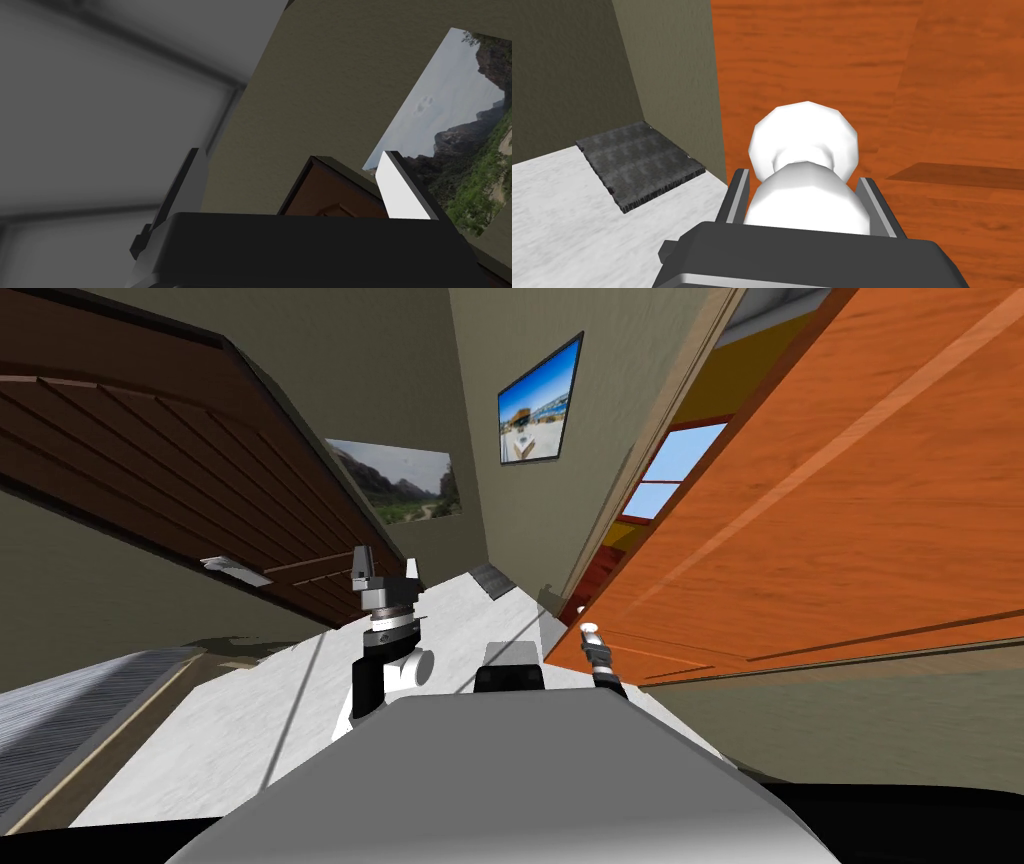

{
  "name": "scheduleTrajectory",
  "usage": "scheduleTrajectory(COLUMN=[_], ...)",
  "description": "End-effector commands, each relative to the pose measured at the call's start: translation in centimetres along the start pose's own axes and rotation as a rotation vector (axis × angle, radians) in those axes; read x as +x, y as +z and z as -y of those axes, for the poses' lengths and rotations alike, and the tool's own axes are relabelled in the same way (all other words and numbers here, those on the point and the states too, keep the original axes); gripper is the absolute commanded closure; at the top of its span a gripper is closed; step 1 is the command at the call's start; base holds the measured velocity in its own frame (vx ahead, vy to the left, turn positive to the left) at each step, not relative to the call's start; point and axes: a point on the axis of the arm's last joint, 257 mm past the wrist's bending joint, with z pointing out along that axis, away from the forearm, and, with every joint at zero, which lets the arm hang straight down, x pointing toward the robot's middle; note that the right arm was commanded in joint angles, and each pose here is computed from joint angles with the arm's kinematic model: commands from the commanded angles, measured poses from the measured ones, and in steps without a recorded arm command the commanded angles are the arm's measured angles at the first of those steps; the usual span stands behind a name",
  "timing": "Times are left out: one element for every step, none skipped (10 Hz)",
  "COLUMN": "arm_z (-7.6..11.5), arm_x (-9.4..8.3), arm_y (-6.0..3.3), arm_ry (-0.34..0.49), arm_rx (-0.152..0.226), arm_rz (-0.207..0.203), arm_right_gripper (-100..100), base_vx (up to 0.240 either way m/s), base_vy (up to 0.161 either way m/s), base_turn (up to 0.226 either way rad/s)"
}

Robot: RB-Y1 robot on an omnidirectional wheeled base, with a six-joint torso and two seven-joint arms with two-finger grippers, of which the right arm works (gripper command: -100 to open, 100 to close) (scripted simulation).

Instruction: Pull the door open

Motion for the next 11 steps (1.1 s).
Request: scheduleTrajectory(arm_z=[0.0, 0.0, -0.1, -0.1, -0.1, -0.1, -0.1, 0.0, -0.1, -0.2, -0.2], arm_x=[0.0, 0.1, 0.1, 0.1, 0.2, 0.2, 0.2, 0.0, -0.2, -0.2, -0.2], arm_y=[-0.59, -1.06, -1.39, -1.88, -2.17, -2.43, -2.70, -2.56, -3.55, -4.06, -4.67], arm_ry=[0.000, -0.001, -0.001, 0.000, 0.000, 0.000, 0.001, -0.002, -0.003, -0.005, -0.006], arm_rx=[0.017, 0.033, 0.045, 0.061, 0.072, 0.081, 0.090, 0.084, 0.098, 0.105, 0.115], arm_rz=[-0.002, -0.003, -0.004, -0.005, -0.005, -0.005, -0.005, 0.001, 0.003, 0.002, 0.001], arm_right_gripper=[100, 100, 100, 100, 100, 100, 100, 100, 100, 100, 100], base_vx=[-0.238, -0.254, -0.220, -0.210, -0.227, -0.219, -0.175, -0.071, -0.055, -0.076, -0.073], base_vy=[-0.021, -0.041, -0.033, 0.004, -0.021, -0.022, -0.004, -0.002, -0.010, -0.023, -0.019], base_turn=[0.129, 0.158, 0.123, 0.131, 0.123, 0.096, 0.074, 0.011, 0.040, 0.046, 0.045])
